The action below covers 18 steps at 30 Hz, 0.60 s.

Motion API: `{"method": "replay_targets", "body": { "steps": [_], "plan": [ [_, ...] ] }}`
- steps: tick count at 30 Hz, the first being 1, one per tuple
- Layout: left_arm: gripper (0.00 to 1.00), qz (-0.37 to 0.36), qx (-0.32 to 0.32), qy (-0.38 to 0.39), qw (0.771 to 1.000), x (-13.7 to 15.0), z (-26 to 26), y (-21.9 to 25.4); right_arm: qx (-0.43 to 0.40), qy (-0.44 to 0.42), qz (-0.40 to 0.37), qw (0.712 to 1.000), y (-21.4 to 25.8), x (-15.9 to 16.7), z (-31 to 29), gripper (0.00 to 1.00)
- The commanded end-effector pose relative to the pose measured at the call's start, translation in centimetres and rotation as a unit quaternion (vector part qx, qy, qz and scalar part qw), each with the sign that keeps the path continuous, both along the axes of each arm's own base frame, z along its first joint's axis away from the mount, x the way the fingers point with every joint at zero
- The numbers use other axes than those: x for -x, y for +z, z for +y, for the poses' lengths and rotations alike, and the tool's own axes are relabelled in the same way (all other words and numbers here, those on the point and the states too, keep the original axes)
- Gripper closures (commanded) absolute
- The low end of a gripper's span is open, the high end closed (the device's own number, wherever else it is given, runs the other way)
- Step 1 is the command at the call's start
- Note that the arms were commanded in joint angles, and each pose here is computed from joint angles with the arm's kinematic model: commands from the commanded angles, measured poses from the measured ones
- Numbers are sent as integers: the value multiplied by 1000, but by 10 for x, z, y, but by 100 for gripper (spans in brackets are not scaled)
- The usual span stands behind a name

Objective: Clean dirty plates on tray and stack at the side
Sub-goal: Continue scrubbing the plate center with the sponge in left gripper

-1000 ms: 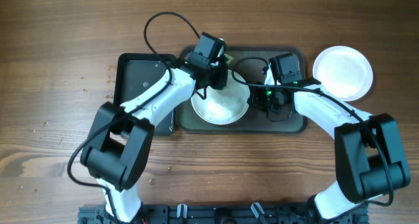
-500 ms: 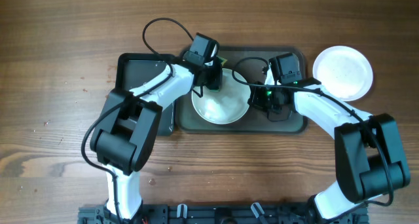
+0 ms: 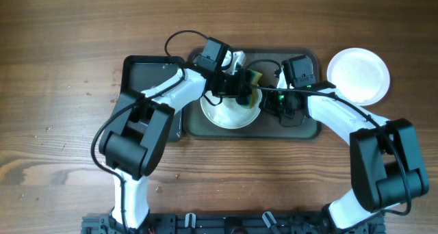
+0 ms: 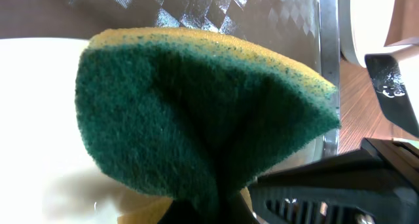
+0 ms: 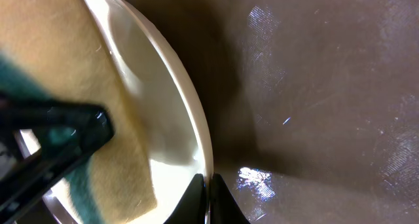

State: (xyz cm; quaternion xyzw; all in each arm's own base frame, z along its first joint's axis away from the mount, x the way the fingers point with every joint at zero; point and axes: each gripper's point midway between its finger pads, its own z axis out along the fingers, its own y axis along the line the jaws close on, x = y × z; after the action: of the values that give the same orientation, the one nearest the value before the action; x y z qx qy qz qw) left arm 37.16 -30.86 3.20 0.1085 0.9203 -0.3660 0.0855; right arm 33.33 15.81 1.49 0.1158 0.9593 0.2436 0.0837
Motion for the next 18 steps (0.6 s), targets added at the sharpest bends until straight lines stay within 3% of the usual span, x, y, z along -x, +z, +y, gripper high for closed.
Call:
{"method": "replay_targets", "body": {
  "steps": [1,10,18],
  "plan": [
    [96,-73,-26,40,996,-19,14,53,-3,6,6,1000,-4,2,3,96],
    [96,-39,-206,97,973,-1,80,17,-4,6,5,1000,-4,2,3,96],
    [96,31,-225,101,969,29,89,-28,-4,6,5,1000,-4,2,3,96]
  ]
}}
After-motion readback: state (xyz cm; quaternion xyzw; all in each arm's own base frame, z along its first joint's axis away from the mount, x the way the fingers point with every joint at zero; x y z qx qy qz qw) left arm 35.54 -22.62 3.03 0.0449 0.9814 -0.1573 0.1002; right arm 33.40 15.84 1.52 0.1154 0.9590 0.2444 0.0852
